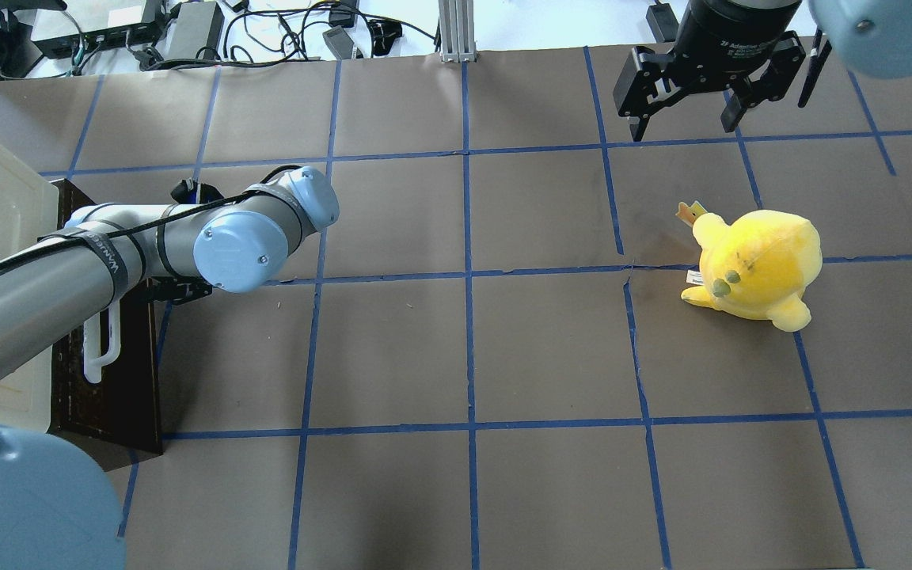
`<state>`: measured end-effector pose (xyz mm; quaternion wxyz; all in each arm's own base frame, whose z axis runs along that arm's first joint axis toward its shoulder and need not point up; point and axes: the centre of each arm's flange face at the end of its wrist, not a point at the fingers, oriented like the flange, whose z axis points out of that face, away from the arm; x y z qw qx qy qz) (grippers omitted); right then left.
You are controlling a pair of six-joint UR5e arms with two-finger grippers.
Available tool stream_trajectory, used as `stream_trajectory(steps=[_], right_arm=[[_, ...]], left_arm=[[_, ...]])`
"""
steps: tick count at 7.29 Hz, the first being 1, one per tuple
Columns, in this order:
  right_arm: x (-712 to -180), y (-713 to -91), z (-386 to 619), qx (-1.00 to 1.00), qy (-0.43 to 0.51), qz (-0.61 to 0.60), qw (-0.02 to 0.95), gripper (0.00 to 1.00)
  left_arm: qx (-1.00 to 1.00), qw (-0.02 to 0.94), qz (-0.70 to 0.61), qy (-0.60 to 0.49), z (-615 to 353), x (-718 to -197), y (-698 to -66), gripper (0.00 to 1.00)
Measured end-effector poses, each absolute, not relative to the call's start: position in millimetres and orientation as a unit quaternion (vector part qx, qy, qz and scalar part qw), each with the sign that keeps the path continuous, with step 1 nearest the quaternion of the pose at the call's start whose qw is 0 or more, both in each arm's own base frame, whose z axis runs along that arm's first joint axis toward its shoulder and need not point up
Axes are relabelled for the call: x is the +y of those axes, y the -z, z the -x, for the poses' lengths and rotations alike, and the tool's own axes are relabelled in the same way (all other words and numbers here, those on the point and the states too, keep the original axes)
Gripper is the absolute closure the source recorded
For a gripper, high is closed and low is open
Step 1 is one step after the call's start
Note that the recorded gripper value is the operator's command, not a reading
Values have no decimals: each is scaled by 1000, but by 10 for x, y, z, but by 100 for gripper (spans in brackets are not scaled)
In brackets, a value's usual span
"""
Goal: Pull drawer sideways
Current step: 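Lower the left gripper around the white drawer handle, then close the left gripper on the white drawer handle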
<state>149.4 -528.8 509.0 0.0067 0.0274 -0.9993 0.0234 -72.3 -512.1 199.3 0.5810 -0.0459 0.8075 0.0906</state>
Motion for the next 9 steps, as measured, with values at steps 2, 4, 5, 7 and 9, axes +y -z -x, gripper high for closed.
stream_trajectory(steps=[2, 4, 5, 7, 9], right_arm=[[-5288, -5089, -1494, -999, -23, -27, 7, 0], [-5288, -5089, -1494, -999, -23, -27, 7, 0], [-5288, -5089, -1494, -999, -23, -27, 7, 0], [-5288, -5089, -1494, -999, -23, -28, 7, 0], [-5288, -5089, -1494, -999, -23, -28, 7, 0]], left_arm=[[807, 581, 45, -93, 722, -5103, -1976, 40], [807, 582, 42, -96, 714, -5070, -1962, 40], [806, 583, 41, -96, 712, -5066, -1966, 40], [806, 583, 40, -95, 710, -5072, -1984, 41], [806, 583, 40, -95, 710, -5071, -1986, 48]])
